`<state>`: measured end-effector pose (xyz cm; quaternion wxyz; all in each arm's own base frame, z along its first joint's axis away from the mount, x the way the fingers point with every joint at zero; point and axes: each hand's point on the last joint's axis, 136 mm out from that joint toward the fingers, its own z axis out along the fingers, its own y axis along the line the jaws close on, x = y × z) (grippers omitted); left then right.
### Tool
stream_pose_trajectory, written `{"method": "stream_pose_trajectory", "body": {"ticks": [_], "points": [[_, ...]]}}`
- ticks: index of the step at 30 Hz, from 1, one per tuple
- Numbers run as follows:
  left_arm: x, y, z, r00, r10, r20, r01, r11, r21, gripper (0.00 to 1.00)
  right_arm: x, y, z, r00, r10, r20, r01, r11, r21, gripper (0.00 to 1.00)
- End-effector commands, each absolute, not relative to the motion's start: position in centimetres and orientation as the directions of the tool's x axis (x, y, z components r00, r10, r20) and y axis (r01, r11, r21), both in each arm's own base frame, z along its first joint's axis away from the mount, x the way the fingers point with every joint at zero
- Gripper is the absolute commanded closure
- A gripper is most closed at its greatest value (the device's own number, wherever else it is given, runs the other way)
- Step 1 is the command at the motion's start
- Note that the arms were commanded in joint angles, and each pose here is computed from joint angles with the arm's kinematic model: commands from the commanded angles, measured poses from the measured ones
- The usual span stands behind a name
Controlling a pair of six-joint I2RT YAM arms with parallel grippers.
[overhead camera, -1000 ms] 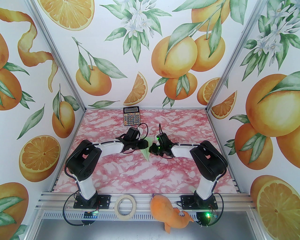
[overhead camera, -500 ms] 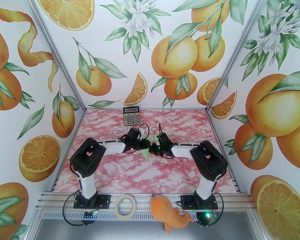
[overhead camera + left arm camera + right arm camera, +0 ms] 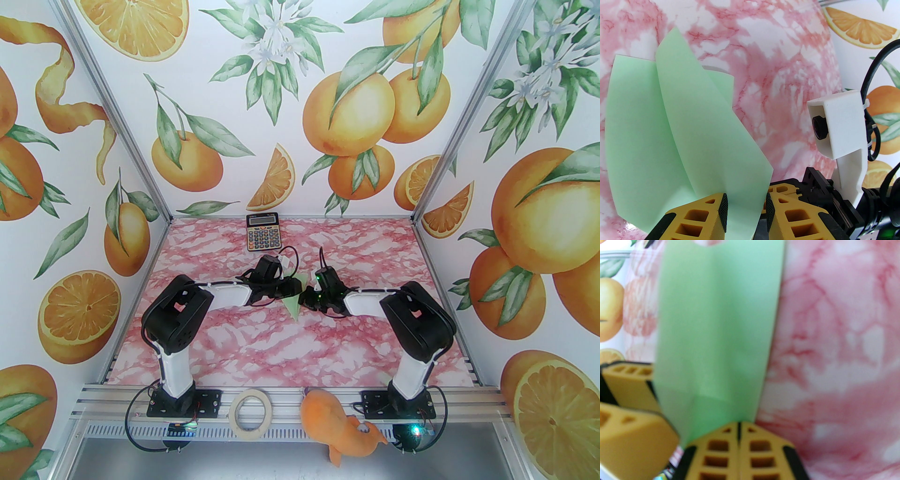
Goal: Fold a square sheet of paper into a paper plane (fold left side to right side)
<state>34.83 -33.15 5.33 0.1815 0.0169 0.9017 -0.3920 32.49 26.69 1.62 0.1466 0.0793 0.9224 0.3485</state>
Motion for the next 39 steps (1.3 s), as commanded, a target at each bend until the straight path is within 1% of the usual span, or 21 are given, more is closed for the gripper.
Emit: {"method": "stream_pose_trajectory", "body": {"ticks": [1, 7, 16, 23, 34, 39], "points": [[34.8, -33.0, 4.5, -0.936, -0.118, -0.331, 0.161, 0.692, -0.704, 0.66, 32.2, 25.5, 1.2, -0.939, 0.281, -0.2, 0.083, 0.747, 0.66, 0.93], [34.7, -33.1, 4.3, -0.939, -0.116, -0.325, 0.158, 0.691, -0.705, 0.66, 32.3, 25.3, 1.9, -0.932, 0.295, -0.209, 0.08, 0.733, 0.675, 0.92], [34.8, -33.9, 5.5, -0.935, -0.126, -0.331, 0.176, 0.648, -0.742, 0.7, 31.7, 25.2, -0.1, -0.947, 0.276, -0.162, 0.106, 0.748, 0.655, 0.92], [35.0, -34.5, 6.1, -0.935, -0.129, -0.332, 0.186, 0.619, -0.763, 0.71, 31.7, 25.4, -0.6, -0.951, 0.269, -0.155, 0.106, 0.75, 0.653, 0.93], [34.5, -34.0, 3.7, -0.95, -0.122, -0.288, 0.144, 0.647, -0.749, 0.71, 31.9, 25.7, -0.6, -0.953, 0.259, -0.159, 0.093, 0.746, 0.659, 0.93], [34.8, -33.2, 4.3, -0.942, -0.136, -0.306, 0.143, 0.661, -0.736, 0.71, 31.9, 25.6, -0.6, -0.953, 0.258, -0.159, 0.094, 0.75, 0.655, 0.93]]}}
